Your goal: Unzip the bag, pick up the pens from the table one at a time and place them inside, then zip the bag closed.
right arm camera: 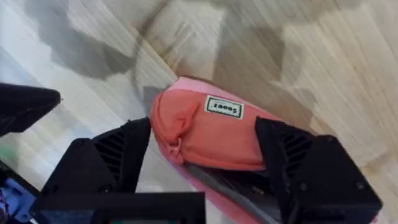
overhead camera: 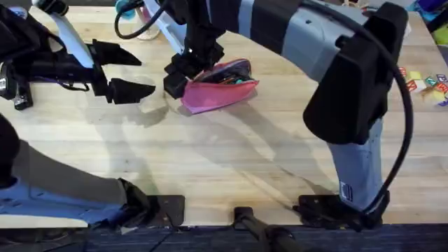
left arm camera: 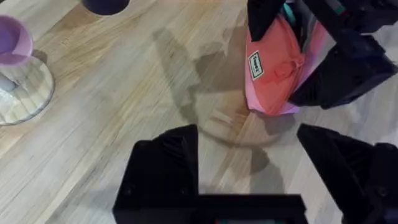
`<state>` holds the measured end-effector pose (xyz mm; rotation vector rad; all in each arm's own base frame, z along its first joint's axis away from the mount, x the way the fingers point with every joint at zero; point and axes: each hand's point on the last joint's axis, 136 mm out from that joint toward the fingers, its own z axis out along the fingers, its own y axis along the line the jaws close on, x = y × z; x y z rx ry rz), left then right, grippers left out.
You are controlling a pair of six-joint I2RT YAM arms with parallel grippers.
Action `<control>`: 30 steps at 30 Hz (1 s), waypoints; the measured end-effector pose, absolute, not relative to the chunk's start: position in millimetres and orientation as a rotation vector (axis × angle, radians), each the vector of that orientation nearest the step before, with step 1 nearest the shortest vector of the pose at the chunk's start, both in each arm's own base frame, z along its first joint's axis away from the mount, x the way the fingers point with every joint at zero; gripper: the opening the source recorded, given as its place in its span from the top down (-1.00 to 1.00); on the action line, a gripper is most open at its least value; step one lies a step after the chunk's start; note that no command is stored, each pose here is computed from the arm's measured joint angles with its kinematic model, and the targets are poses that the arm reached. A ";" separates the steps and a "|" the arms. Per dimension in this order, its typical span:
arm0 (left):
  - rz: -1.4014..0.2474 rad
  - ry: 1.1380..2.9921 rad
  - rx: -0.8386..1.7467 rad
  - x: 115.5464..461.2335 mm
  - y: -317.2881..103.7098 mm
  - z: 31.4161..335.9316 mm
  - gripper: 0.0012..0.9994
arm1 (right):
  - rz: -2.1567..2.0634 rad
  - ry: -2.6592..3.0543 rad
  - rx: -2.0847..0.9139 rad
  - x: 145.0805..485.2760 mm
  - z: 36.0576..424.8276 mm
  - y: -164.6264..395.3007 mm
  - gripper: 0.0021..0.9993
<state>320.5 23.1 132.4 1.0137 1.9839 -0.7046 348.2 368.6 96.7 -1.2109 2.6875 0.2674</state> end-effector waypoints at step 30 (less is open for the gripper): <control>-0.705 1.984 1.014 320.5 23.1 132.4 -0.99 | 0.437 2.717 -1.151 342.0 100.4 382.5 0.10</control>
